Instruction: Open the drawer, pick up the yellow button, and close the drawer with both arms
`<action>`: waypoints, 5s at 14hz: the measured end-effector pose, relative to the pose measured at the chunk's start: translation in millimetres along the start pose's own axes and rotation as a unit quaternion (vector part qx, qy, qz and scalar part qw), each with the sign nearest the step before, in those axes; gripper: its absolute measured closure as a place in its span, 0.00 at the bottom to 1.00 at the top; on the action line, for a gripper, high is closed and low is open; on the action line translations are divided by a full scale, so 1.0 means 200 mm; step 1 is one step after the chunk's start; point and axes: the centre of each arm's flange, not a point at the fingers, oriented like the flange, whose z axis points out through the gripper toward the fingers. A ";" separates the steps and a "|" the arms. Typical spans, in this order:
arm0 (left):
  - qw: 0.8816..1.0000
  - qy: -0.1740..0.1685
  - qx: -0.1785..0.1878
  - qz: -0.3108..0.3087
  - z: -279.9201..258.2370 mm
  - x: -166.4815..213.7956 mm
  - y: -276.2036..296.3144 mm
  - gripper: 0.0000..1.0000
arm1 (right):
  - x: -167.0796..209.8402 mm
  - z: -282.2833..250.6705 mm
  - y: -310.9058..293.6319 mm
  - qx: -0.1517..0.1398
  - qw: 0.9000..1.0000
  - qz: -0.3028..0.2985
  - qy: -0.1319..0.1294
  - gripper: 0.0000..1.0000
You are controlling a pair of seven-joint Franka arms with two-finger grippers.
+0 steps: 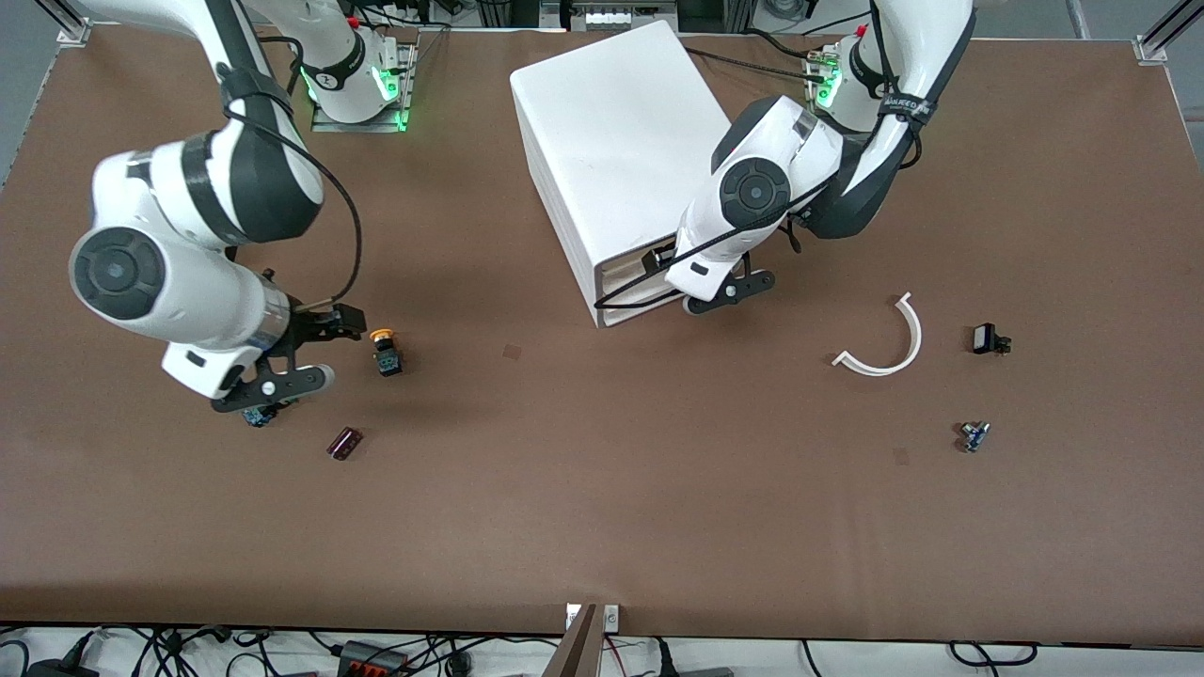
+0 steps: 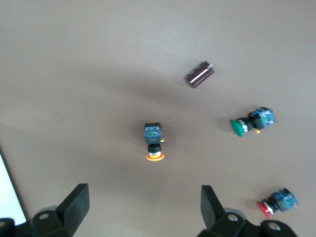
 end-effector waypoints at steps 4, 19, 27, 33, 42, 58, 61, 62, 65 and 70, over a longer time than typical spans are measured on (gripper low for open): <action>1.000 0.009 -0.012 -0.004 -0.08 0.03 -0.03 0.00 | -0.10 -0.20 0.19 -0.006 0.999 0.033 0.019 0.00; 0.975 0.056 0.048 0.212 -1.22 0.60 -0.99 0.00 | -0.47 -0.73 0.89 0.000 0.984 0.146 0.099 0.00; 0.946 0.129 0.055 0.292 -1.33 0.59 -1.58 0.00 | -0.59 -0.65 0.83 0.012 0.988 0.143 0.050 0.00; 0.939 0.160 0.051 0.299 -1.28 0.62 -1.60 0.00 | -0.70 -0.58 0.80 0.012 0.987 0.143 0.070 0.00; 0.952 0.128 0.051 0.274 -1.41 0.51 -1.64 0.00 | -0.71 -0.62 0.80 0.010 0.986 0.143 0.080 0.00; 0.952 0.126 0.052 0.273 -1.40 0.49 -1.59 0.00 | -0.71 -0.63 0.79 0.009 0.986 0.141 0.083 0.00; 0.952 0.126 0.052 0.273 -1.40 0.49 -1.59 0.00 | -0.72 -0.64 0.79 0.004 0.988 0.128 0.081 0.00; 0.952 0.126 0.052 0.273 -1.40 0.49 -1.59 0.00 | -0.72 -0.64 0.79 0.004 0.989 0.128 0.078 0.00; 0.952 0.126 0.052 0.273 -1.40 0.49 -1.59 0.00 | -0.73 -0.62 0.80 0.005 0.989 0.129 0.074 0.00; 0.952 0.126 0.052 0.273 -1.40 0.49 -1.59 0.00 | -0.72 -0.59 0.79 0.007 0.988 0.139 0.067 0.00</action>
